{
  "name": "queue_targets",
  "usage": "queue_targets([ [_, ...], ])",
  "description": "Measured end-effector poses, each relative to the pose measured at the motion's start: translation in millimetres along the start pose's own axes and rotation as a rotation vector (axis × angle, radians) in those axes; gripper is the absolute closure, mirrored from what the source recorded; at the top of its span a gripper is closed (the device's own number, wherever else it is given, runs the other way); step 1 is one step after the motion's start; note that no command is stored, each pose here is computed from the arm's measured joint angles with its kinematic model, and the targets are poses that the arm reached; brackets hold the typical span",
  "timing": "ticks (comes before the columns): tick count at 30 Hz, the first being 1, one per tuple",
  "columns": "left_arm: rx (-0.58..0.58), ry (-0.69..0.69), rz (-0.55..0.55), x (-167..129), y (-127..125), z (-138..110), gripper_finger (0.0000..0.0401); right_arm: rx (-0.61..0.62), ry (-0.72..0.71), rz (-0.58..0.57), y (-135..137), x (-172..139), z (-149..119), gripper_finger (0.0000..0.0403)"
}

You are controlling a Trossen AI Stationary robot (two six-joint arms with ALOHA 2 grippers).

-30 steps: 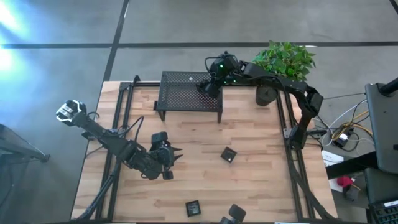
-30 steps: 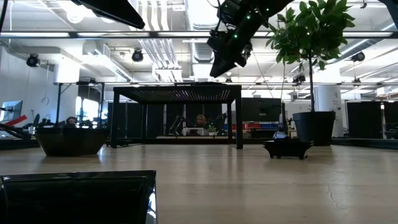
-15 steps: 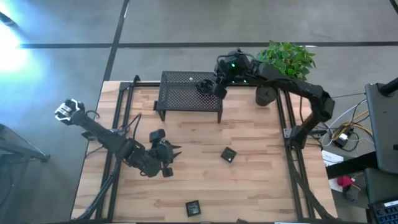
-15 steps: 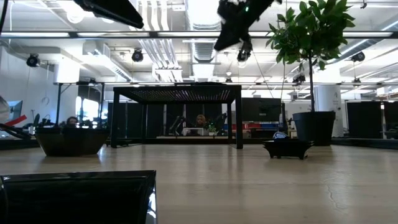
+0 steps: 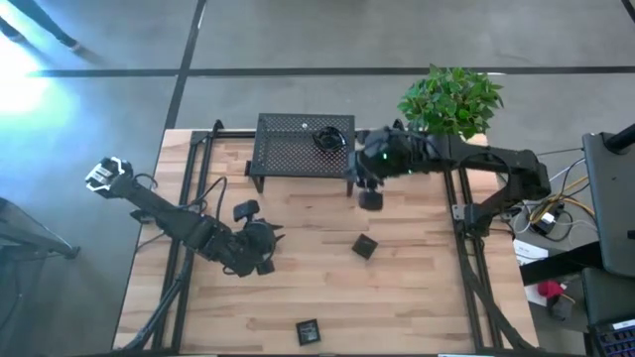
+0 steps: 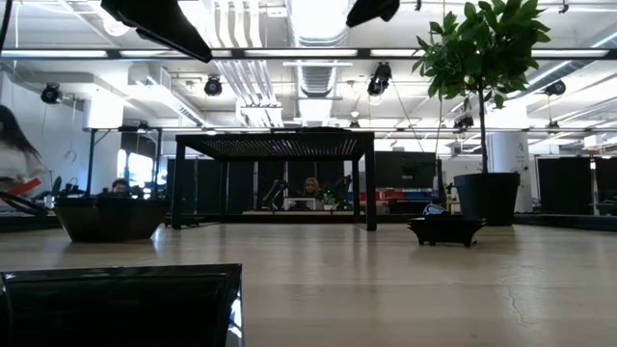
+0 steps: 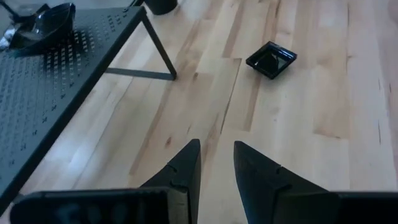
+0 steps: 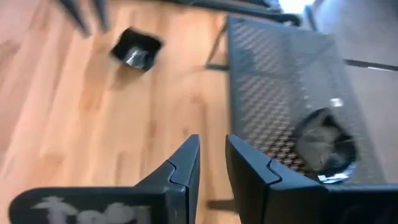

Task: Pick & Place Mini shaped plates
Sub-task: Stack the black square plate on top of the other black square plate

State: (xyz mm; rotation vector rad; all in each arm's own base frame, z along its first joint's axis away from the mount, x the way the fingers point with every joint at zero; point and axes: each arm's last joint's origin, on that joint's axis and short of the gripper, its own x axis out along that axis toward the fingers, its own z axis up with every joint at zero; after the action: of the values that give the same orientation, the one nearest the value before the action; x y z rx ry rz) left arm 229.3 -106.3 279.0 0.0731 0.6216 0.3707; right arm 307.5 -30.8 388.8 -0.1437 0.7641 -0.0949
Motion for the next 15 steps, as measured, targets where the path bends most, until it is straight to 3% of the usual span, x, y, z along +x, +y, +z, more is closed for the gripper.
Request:
queue_targets([
  [8, 0.060, 0.018, -0.100, -2, -9, -3, 0.0311, -0.112, 0.078, 0.119, 47, -3, -5, 0.0328],
  [15, 0.141, -0.007, -0.257, 9, -50, -18, 0.0311, -0.159, 0.068, 0.176, 72, -9, -4, 0.0334],
])
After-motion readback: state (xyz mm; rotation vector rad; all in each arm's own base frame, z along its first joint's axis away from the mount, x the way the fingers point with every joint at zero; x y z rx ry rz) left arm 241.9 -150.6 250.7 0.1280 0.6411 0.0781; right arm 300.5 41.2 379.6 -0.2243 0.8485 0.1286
